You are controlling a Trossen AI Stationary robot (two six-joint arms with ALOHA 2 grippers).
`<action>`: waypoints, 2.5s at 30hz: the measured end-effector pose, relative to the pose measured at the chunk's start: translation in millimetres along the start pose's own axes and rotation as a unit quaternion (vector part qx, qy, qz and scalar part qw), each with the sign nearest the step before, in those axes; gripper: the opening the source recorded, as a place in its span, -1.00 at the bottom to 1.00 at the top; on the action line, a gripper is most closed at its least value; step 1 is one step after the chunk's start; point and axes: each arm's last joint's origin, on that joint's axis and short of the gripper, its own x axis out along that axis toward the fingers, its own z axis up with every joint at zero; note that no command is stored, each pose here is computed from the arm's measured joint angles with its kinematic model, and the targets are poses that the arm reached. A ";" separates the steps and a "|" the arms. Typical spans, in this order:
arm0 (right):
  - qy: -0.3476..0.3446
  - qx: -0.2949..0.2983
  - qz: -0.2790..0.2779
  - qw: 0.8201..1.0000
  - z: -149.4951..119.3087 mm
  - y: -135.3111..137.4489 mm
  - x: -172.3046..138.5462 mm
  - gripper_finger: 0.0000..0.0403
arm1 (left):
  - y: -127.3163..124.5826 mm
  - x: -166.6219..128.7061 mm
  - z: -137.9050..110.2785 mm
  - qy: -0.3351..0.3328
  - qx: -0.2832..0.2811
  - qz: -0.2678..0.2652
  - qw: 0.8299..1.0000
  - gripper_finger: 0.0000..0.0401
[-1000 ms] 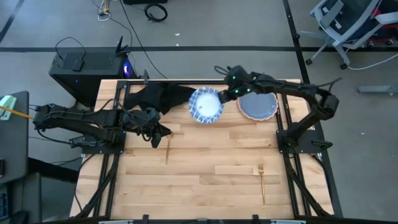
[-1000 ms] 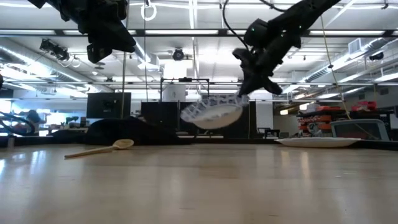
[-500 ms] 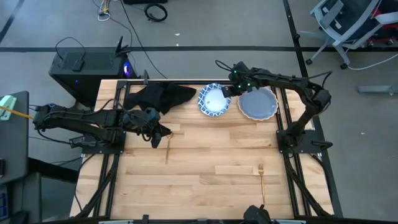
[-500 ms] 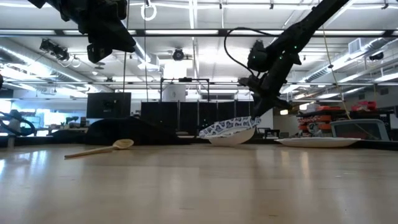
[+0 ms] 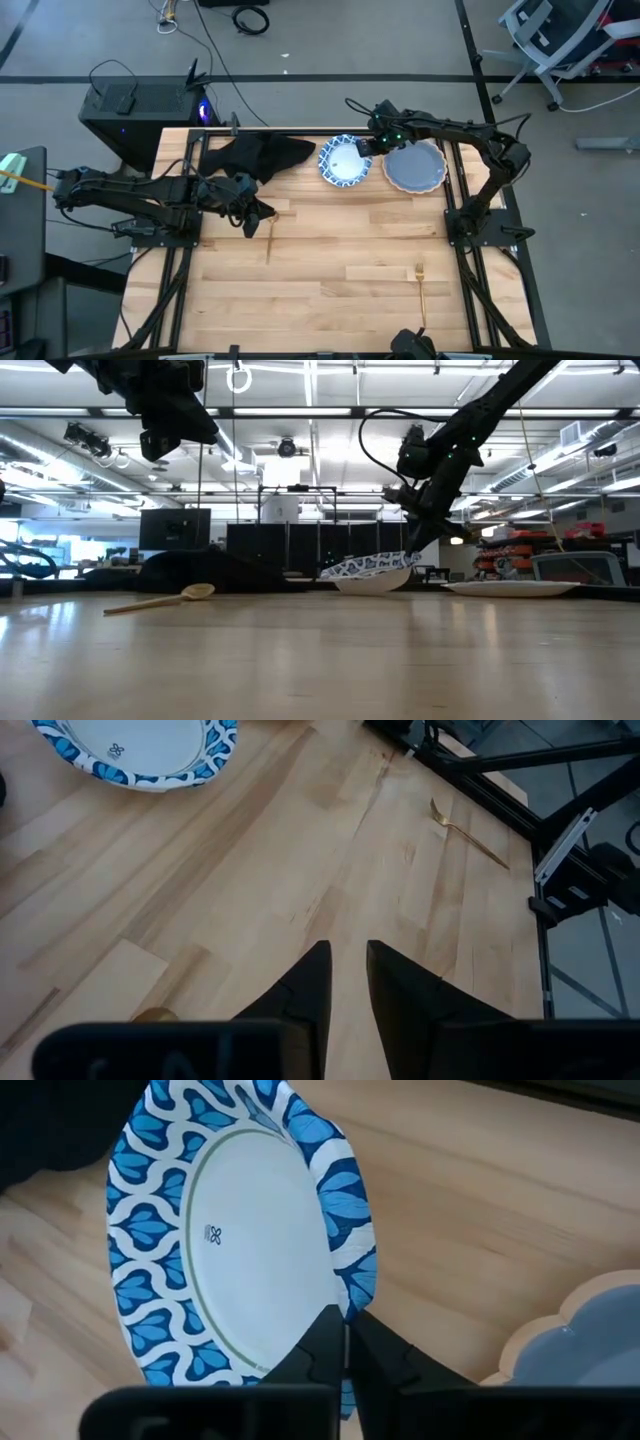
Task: Set table place
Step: Move the white bowl to the top of the table, then move the gray plate to the right of the golden spoon
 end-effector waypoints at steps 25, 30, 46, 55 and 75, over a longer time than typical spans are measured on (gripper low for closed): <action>-0.041 0.042 -0.005 0.998 7.0 -15.6 -37.6 -0.36 | 0.1 0.0 0.0 0.000 0.000 0.000 1.000 -0.62; -0.102 0.004 0.009 0.995 0.8 -15.7 -88.2 -0.37 | 0.1 -0.1 0.0 0.000 0.008 0.000 1.000 -0.65; -0.029 -0.209 0.013 0.977 -103.0 13.4 -172.6 -0.38 | 0.0 -0.1 0.1 0.000 0.008 0.000 1.000 -0.65; 0.072 -0.168 -0.088 0.979 -104.6 22.6 -133.9 -0.38 | -0.2 -0.1 0.4 -0.002 0.008 -0.001 1.000 -0.65; 0.202 -0.211 -0.175 0.940 -90.6 17.2 -20.8 -0.38 | -1.4 -0.1 2.1 -0.011 0.008 -0.007 1.000 -0.66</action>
